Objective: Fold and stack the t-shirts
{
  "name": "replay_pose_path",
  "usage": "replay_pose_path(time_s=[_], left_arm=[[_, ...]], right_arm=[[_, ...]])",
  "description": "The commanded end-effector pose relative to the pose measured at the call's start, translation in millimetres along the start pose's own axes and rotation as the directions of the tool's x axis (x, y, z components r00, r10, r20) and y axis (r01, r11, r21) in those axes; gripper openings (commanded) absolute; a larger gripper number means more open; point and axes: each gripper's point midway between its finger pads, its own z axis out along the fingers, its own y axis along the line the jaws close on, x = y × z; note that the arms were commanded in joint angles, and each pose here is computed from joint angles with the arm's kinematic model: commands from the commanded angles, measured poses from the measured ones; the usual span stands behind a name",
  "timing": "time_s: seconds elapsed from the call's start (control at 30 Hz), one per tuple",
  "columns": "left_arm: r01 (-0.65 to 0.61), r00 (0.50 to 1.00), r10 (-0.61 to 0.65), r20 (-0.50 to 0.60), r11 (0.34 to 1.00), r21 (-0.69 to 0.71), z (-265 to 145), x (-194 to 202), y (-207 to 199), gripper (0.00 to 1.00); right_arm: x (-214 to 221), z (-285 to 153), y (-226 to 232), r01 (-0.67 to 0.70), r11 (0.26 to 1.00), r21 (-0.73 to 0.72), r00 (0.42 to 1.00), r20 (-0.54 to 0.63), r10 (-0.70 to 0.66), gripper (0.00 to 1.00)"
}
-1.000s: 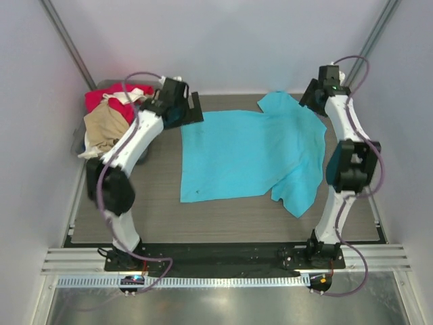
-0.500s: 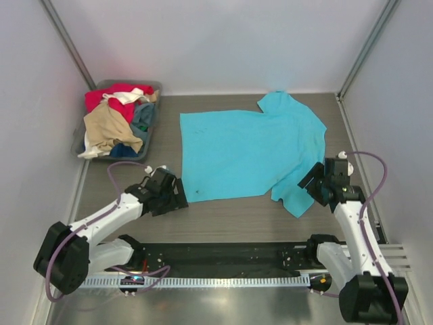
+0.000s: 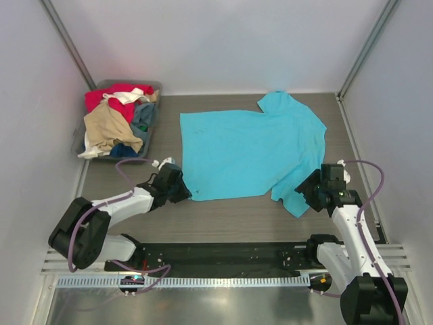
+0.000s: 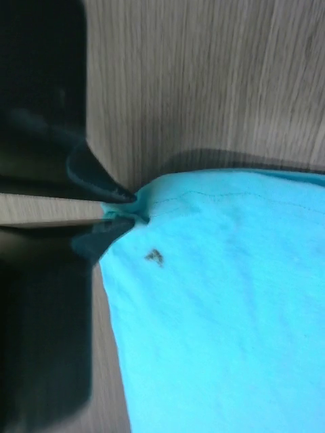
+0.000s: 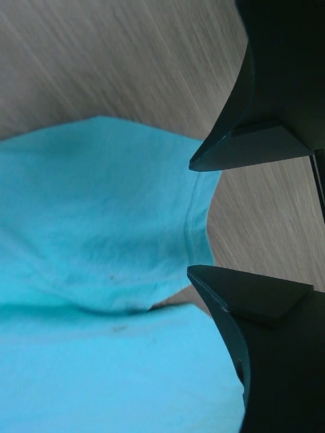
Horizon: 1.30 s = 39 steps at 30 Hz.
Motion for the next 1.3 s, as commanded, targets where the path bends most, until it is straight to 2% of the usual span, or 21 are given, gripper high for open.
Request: replay_pose_path(time_s=[0.0, 0.03, 0.13, 0.23, 0.27, 0.43, 0.57, 0.73, 0.77, 0.83, 0.87, 0.97, 1.13, 1.27], left_arm=[[-0.024, 0.999, 0.024, -0.044, 1.000, -0.001, 10.7, 9.7, 3.2, 0.04], [-0.016, 1.000, 0.015, -0.027, 0.999, -0.029, 10.5, 3.1, 8.2, 0.00], [0.057, 0.998, -0.057, -0.002, 0.994, -0.091, 6.9, -17.4, 31.8, 0.00], [0.109, 0.994, -0.106, 0.030, 0.990, -0.092, 5.0, -39.0, 46.0, 0.00], [0.111, 0.994, -0.112, -0.008, 0.992, -0.067, 6.7, -35.0, 42.8, 0.00], [0.105, 0.994, -0.106, -0.038, 0.994, -0.032, 15.2, -34.8, 35.8, 0.00], [0.116, 0.991, -0.118, -0.057, 0.993, -0.032, 20.3, -29.9, 38.1, 0.00], [0.124, 0.991, -0.125, -0.049, 0.992, -0.017, 18.8, -32.6, 34.7, 0.00], [0.125, 0.991, -0.126, -0.047, 0.992, -0.015, 17.9, -32.6, 34.5, 0.00], [0.126, 0.991, -0.126, -0.039, 0.992, -0.012, 16.0, -33.3, 34.4, 0.00], [0.126, 0.991, -0.126, -0.037, 0.992, -0.011, 15.8, -33.8, 34.3, 0.00], [0.125, 0.991, -0.125, -0.039, 0.992, -0.016, 14.6, -31.9, 36.1, 0.00], [0.128, 0.991, -0.128, -0.046, 0.992, -0.007, 10.5, -29.4, 35.4, 0.00], [0.128, 0.990, -0.126, -0.055, 0.992, 0.018, 0.7, -29.5, 28.5, 0.00]], right_arm=[[8.8, 9.3, -23.3, -0.073, 0.992, 0.103, 0.997, 0.013, 0.073, 0.64], [10.2, 10.4, -28.1, -0.084, 0.989, 0.120, 0.996, 0.020, 0.082, 0.64], [11.1, 10.8, -42.3, -0.108, 0.979, 0.171, 0.993, 0.054, 0.101, 0.64], [21.1, 14.3, -42.4, -0.111, 0.979, 0.172, 0.994, 0.016, 0.110, 0.64], [24.2, 16.2, -42.7, -0.114, 0.978, 0.177, 0.993, 0.006, 0.115, 0.63], [45.0, 31.9, -47.5, -0.129, 0.973, 0.191, 0.988, -0.063, 0.143, 0.50], [68.7, 31.6, -40.9, -0.029, 0.982, 0.185, 0.987, -0.148, 0.057, 0.49], [78.9, 27.9, -34.8, -0.006, 0.984, 0.177, 0.989, -0.147, 0.033, 0.46], [80.3, 28.6, -35.8, 0.002, 0.983, 0.183, 0.989, -0.148, 0.025, 0.44], [80.6, 29.0, -35.4, 0.027, 0.981, 0.192, 0.989, -0.145, 0.002, 0.29], [79.8, 29.1, -34.3, 0.035, 0.981, 0.190, 0.990, -0.144, -0.008, 0.18], [77.3, 30.0, -34.1, 0.046, 0.982, 0.185, 0.991, -0.130, -0.022, 0.01], [74.0, 27.2, -30.2, 0.045, 0.990, 0.135, 0.994, -0.100, -0.032, 0.01], [57.6, 9.6, -19.6, 0.019, 0.996, 0.086, 0.999, -0.030, -0.017, 0.01]])
